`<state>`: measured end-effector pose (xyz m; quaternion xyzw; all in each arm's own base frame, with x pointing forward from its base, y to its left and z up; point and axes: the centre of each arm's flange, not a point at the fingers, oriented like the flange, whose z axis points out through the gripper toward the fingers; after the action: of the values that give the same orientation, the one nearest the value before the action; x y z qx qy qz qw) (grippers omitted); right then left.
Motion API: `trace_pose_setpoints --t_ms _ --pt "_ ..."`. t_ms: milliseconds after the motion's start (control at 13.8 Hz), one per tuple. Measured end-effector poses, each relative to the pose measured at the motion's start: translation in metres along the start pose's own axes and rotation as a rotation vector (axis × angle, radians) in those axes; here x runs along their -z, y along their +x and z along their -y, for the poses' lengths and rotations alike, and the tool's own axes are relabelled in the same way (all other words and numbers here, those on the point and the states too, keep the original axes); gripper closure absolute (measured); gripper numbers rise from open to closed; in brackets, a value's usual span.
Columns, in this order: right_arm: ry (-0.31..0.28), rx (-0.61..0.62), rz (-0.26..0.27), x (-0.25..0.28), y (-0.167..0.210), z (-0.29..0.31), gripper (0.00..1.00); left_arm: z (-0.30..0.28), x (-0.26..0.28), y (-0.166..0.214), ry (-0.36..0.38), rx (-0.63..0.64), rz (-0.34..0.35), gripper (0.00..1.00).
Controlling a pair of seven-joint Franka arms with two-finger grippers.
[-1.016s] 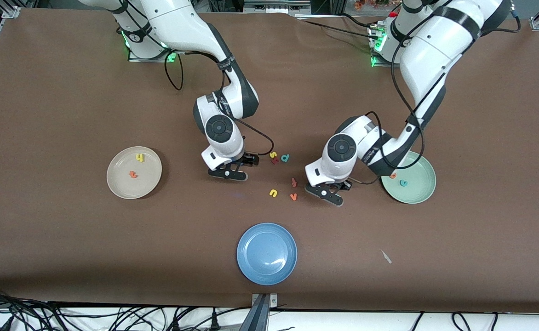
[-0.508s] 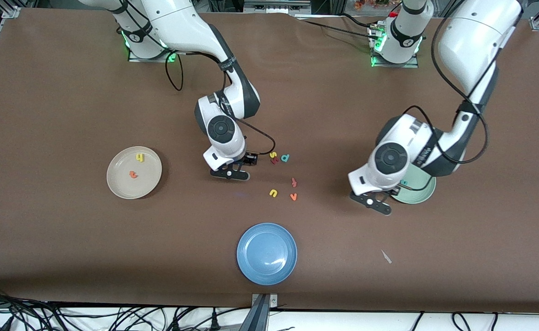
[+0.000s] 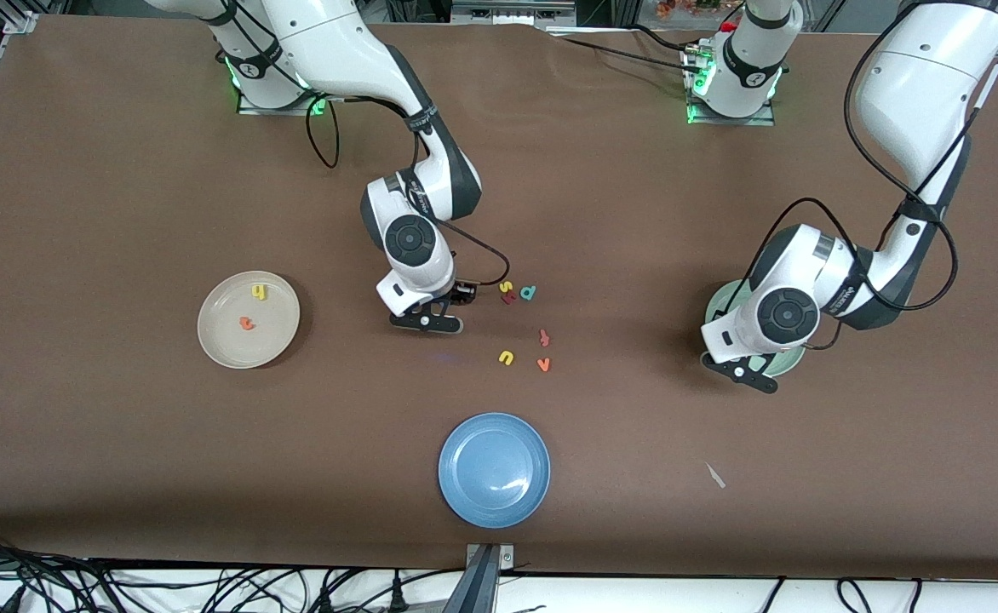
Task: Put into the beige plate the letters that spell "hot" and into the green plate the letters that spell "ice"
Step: 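Drop the o on the beige plate while the left gripper drops i on green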
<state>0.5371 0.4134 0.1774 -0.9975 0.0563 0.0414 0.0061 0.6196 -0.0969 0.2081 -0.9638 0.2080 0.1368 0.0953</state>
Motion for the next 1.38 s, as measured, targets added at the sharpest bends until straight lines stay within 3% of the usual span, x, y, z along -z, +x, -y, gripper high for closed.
trace_pose_setpoints --t_ms 145,218,508,653,798,944,1161,1234,1379 --pt "0.0 0.002 0.0 0.001 0.0 0.0 0.62 -0.001 -0.012 -0.007 -0.006 -0.003 0.02 0.93" --pt "0.0 0.002 0.0 0.001 0.001 0.0 0.73 -0.003 -0.017 -0.01 -0.011 -0.007 0.015 0.93" --pt "0.0 0.002 0.0 0.001 0.001 0.0 0.73 -0.003 -0.034 -0.025 -0.025 -0.008 -0.008 0.93" --pt "-0.01 0.015 0.02 0.003 0.002 -0.003 0.73 0.004 -0.029 -0.03 -0.019 -0.001 -0.014 0.78" --pt "-0.043 0.061 0.082 0.021 0.014 -0.022 0.73 0.007 -0.018 -0.031 -0.007 0.004 -0.029 0.58" --pt "-0.061 0.101 0.121 0.057 0.038 -0.065 0.73 0.01 0.0 -0.034 0.013 0.011 -0.039 0.37" --pt "-0.061 0.187 0.14 0.09 0.067 -0.161 0.73 0.006 0.061 -0.037 0.045 0.023 -0.053 0.05" --pt "-0.063 0.218 0.149 0.093 0.073 -0.198 0.73 0.004 0.089 -0.037 0.031 0.042 -0.064 0.0" --pt "-0.066 0.273 0.162 0.096 0.08 -0.261 0.73 0.006 0.144 -0.039 -0.02 0.087 -0.095 0.0"
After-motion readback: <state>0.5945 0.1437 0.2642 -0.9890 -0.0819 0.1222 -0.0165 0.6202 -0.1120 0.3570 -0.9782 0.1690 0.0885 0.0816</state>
